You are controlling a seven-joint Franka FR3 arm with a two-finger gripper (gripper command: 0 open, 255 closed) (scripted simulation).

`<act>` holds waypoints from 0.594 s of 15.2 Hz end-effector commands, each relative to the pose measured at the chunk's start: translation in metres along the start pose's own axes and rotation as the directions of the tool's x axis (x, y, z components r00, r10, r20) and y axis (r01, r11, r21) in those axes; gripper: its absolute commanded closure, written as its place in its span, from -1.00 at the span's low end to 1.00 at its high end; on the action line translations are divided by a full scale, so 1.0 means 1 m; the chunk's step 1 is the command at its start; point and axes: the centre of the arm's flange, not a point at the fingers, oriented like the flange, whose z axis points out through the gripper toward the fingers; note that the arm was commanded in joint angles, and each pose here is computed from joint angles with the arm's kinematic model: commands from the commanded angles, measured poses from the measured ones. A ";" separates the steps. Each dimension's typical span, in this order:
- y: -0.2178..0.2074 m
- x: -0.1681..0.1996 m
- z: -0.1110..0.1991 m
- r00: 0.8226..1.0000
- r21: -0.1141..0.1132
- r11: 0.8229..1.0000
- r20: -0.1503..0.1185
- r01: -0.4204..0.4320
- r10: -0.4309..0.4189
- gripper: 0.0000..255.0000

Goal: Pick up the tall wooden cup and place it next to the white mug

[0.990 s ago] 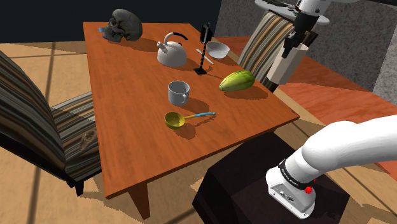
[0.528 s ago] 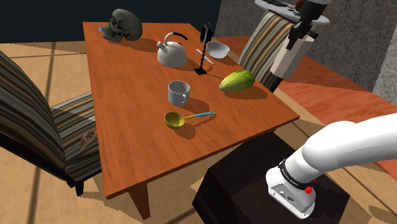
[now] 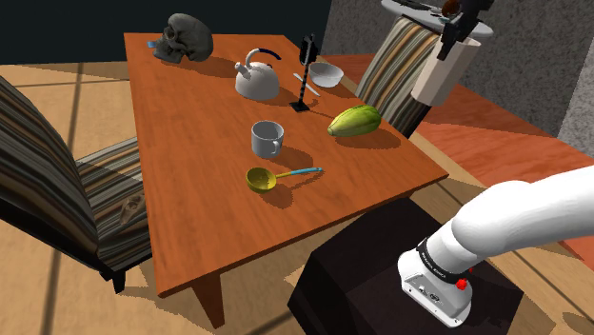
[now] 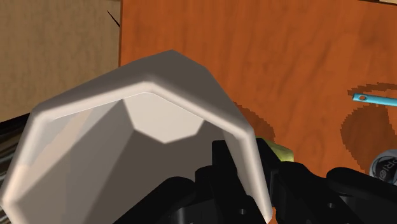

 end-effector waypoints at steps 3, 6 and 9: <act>0.000 0.001 -0.021 1.000 0.000 1.000 0.000 0.000 0.000 1.00; 0.000 0.001 -0.033 1.000 0.000 1.000 0.000 0.000 0.000 1.00; -0.028 0.027 -0.025 1.000 0.000 1.000 0.000 0.000 0.000 1.00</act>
